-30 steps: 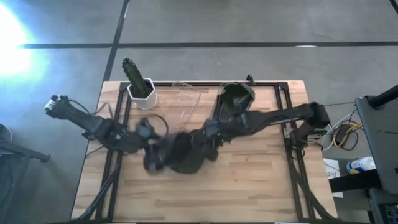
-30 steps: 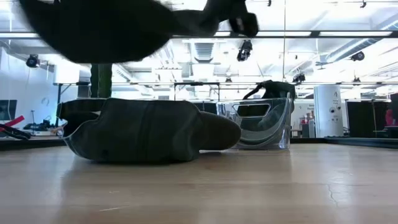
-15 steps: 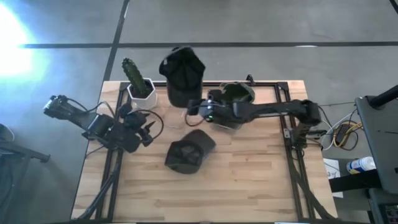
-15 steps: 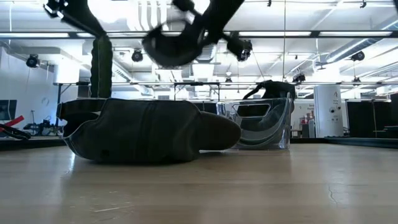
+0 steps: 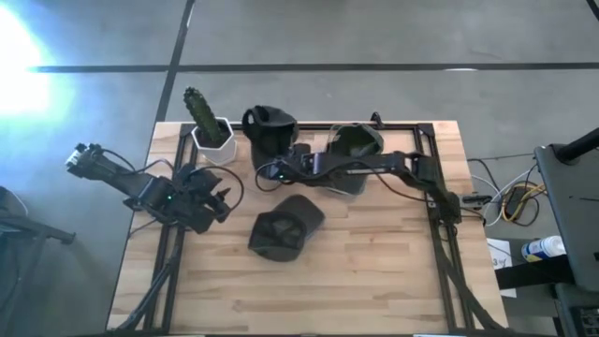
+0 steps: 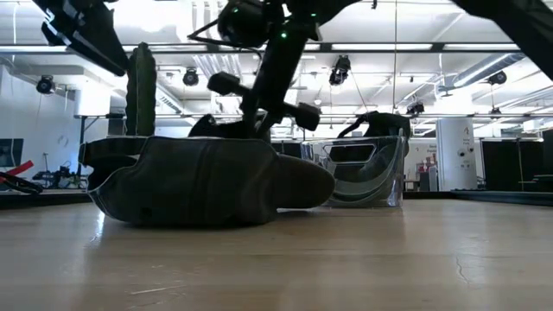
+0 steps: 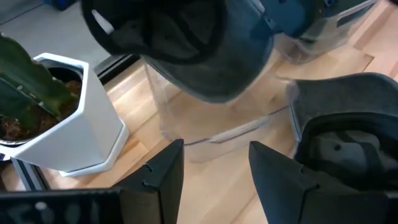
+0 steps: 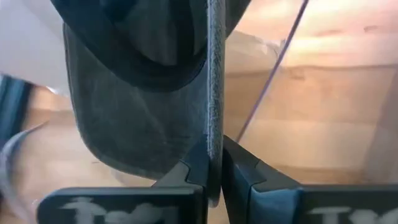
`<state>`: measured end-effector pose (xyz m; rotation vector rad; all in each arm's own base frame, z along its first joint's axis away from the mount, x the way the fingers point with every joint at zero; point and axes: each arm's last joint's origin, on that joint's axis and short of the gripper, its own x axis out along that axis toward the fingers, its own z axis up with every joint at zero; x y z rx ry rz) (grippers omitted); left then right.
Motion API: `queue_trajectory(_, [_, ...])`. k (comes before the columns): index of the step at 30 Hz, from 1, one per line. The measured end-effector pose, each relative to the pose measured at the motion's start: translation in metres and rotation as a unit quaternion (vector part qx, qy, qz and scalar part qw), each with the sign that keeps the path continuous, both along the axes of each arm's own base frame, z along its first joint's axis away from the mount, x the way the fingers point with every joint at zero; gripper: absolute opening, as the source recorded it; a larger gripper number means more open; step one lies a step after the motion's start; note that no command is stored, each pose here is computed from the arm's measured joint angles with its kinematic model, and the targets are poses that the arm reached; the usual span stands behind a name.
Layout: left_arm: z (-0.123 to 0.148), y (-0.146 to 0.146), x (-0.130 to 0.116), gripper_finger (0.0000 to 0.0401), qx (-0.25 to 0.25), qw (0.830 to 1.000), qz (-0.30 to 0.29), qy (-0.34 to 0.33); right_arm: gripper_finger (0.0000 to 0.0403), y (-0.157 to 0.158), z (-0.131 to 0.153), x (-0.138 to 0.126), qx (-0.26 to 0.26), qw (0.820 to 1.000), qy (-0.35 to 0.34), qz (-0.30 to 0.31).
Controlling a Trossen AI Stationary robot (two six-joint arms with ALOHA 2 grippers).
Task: Pick & Place hat
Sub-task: Put the bottom black cap into the left transparent bin, then put the black cap into the left transparent bin
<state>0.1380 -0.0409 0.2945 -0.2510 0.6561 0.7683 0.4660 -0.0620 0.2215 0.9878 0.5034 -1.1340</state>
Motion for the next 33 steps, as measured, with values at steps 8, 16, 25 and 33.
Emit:
queue_trajectory(8, [-0.017, 0.000, 0.000, 0.0174, 0.009, 1.000, 0.002, 0.024, 0.0067, 0.002, 0.005, 0.020, 0.063, 0.996, 0.026, 0.054])
queue_trajectory(16, [-0.057, -0.003, 0.002, 0.0174, -0.052, 0.998, 0.014, 0.022, 0.0098, 0.012, 0.007, 0.026, 0.144, 0.969, 0.038, 0.195])
queue_trajectory(25, [-0.078, -0.003, 0.006, 0.0174, -0.032, 0.999, 0.035, -0.026, 0.0102, 0.022, 0.042, 0.010, 0.127, 0.930, 0.076, 0.337])
queue_trajectory(33, [-0.080, 0.005, 0.006, 0.0174, 0.046, 0.994, 0.077, -0.056, 0.0095, 0.032, 0.090, -0.008, 0.033, 0.939, 0.061, 0.337])
